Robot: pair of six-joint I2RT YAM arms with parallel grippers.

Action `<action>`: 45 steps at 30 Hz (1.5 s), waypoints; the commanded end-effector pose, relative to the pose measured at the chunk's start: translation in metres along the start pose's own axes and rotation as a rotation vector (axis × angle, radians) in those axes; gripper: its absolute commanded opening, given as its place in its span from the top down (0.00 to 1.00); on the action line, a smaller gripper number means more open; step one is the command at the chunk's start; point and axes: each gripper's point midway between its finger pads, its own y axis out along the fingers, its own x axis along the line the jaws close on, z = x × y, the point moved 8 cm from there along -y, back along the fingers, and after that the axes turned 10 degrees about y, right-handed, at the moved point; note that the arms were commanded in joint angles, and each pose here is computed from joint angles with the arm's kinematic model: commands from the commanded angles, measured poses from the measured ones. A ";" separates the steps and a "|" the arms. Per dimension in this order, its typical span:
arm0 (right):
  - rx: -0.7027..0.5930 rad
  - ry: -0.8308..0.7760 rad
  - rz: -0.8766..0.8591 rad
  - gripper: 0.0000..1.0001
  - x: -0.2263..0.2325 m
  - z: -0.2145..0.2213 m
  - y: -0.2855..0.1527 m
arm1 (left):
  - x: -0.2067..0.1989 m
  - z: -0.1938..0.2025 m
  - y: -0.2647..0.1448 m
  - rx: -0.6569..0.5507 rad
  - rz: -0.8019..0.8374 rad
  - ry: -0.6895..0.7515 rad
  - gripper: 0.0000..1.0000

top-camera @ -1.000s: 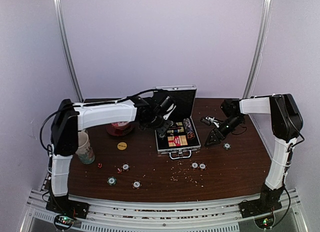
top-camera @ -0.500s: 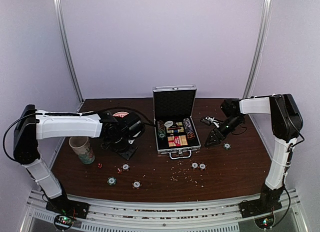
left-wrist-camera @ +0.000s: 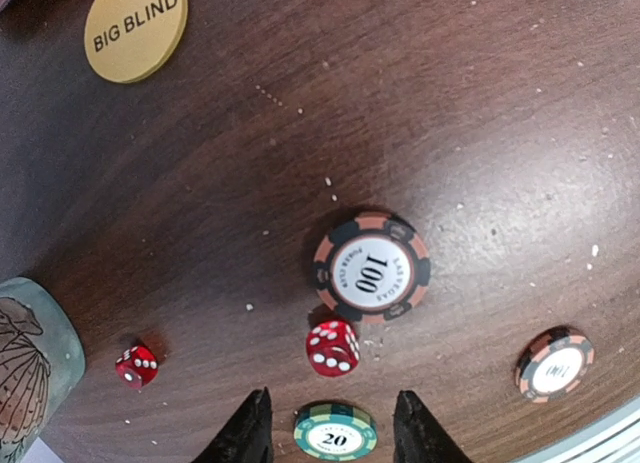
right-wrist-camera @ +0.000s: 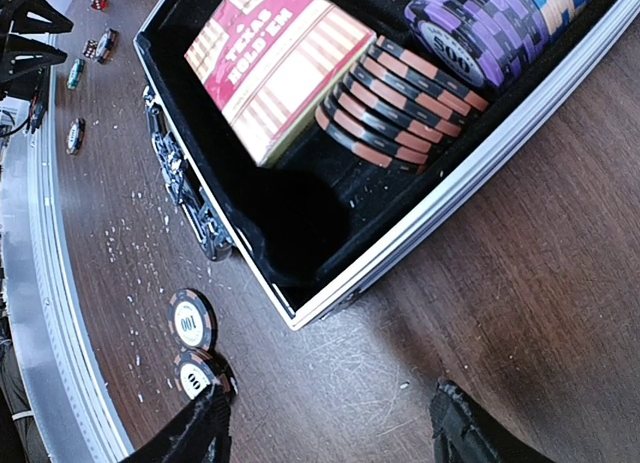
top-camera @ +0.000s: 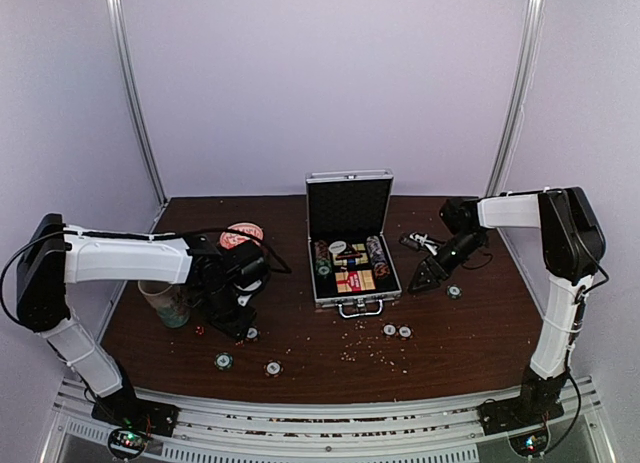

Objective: Pack up texas hold em set

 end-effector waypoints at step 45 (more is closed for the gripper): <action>-0.021 -0.029 0.004 0.30 0.007 -0.008 -0.007 | -0.048 -0.176 -0.077 -0.527 0.169 0.173 0.96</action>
